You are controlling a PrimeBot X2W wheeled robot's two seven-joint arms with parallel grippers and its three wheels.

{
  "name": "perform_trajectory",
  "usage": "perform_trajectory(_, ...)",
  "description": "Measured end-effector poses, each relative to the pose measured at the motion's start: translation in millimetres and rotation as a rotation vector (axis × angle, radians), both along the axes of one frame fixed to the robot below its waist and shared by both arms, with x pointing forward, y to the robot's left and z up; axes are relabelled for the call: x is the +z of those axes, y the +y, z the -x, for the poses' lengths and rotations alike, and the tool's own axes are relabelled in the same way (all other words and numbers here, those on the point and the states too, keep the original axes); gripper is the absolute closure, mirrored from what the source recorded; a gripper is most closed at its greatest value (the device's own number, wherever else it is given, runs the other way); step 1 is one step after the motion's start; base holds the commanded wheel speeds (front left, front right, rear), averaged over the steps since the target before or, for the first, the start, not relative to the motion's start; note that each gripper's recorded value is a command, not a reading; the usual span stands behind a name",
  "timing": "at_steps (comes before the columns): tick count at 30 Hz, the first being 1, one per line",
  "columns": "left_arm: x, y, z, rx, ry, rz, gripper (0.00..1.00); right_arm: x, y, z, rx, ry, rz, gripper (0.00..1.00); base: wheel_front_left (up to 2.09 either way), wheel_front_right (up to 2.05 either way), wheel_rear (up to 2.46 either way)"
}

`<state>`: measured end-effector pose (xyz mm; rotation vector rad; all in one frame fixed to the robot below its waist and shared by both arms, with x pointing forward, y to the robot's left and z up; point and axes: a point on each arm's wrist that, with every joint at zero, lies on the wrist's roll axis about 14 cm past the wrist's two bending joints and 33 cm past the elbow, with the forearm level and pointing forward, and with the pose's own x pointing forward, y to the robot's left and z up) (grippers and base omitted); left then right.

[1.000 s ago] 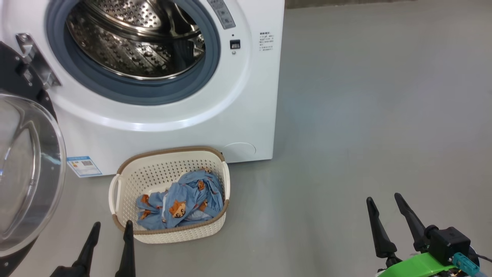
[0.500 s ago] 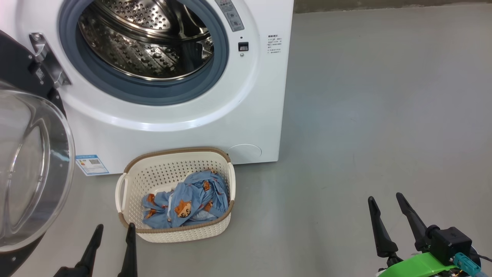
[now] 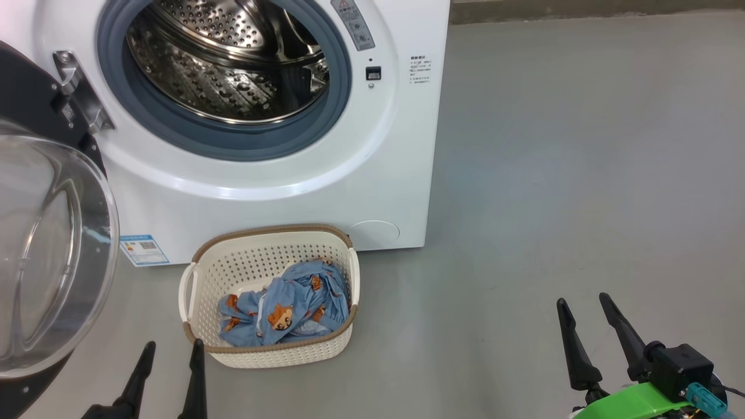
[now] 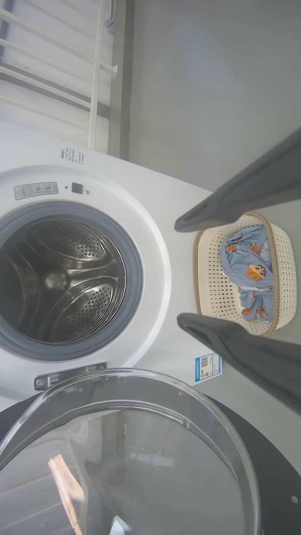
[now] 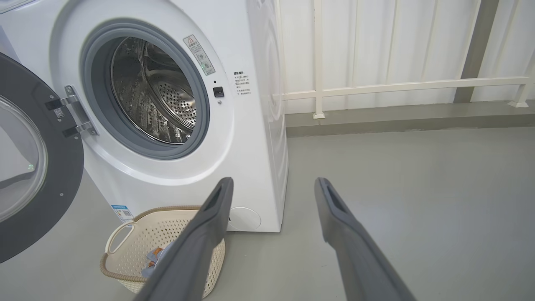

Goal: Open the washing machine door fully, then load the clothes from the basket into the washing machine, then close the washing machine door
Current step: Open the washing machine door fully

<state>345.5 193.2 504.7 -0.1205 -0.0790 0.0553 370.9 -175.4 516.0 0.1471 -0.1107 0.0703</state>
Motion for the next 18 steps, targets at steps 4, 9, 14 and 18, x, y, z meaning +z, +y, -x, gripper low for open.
perform_trajectory(4,-0.4,0.8,0.4,0.002,0.001,0.0,0.0,-0.1,0.6,-0.1,0.002,0.0,0.003,0.0,0.0,0.0,0.0)
perform_trajectory(9,-0.7,1.4,1.1,-0.001,0.002,0.001,0.0,0.3,1.4,0.1,0.004,-0.001,0.008,0.0,0.0,0.0,0.0)
perform_trajectory(14,-0.4,5.9,2.2,0.013,0.001,0.0,0.0,0.8,2.5,-0.1,0.008,-0.003,0.027,0.0,0.0,0.0,0.0)
perform_trajectory(18,-0.8,6.5,2.3,0.015,0.002,0.0,0.0,0.2,2.6,-0.4,0.009,-0.001,0.03,0.0,0.0,0.0,0.0)
